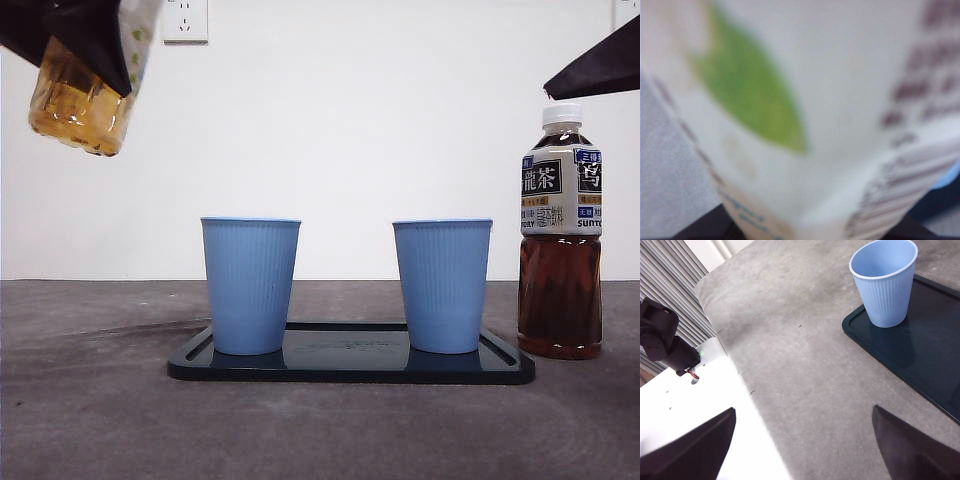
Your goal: Pour the drink into the cup
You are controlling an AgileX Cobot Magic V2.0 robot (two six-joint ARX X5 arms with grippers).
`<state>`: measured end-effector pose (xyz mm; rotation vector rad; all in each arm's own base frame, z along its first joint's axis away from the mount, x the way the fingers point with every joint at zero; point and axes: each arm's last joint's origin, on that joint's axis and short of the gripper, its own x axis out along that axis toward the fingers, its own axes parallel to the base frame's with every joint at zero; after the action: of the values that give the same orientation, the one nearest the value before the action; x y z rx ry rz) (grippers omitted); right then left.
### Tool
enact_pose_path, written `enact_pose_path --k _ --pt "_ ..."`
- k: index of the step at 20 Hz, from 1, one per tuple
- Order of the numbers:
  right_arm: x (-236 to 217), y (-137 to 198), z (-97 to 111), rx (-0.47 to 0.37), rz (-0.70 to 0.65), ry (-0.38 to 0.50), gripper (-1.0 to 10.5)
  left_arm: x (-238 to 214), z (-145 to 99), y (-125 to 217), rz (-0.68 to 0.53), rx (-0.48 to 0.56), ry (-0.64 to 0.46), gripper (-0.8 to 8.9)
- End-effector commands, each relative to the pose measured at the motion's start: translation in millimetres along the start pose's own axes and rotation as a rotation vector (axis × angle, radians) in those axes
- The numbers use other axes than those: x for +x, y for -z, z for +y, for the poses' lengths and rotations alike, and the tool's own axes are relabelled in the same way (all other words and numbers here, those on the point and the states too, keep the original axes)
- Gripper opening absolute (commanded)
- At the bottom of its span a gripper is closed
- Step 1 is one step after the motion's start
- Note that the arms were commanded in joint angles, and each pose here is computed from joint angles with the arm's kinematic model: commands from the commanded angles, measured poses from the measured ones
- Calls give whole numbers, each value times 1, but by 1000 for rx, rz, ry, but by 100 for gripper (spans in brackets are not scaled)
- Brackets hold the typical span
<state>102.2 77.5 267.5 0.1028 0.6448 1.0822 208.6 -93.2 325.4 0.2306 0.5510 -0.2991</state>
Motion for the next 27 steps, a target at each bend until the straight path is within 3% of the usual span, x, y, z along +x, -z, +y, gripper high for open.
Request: enact_pose_path --k 1,8,20,27 --pt "-1 -5 2 -23 -11 -1 431 2 -1 11 -100 -116 7 133" --pt "-1 -5 2 -7 -13 15 431 37 -9 55 -255 -228 19 133" --pt "-1 -5 2 40 -13 14 431 113 -20 89 -170 -212 7 128" --pt "-1 -5 2 53 -14 18 431 133 -13 99 -156 -219 -24 127"
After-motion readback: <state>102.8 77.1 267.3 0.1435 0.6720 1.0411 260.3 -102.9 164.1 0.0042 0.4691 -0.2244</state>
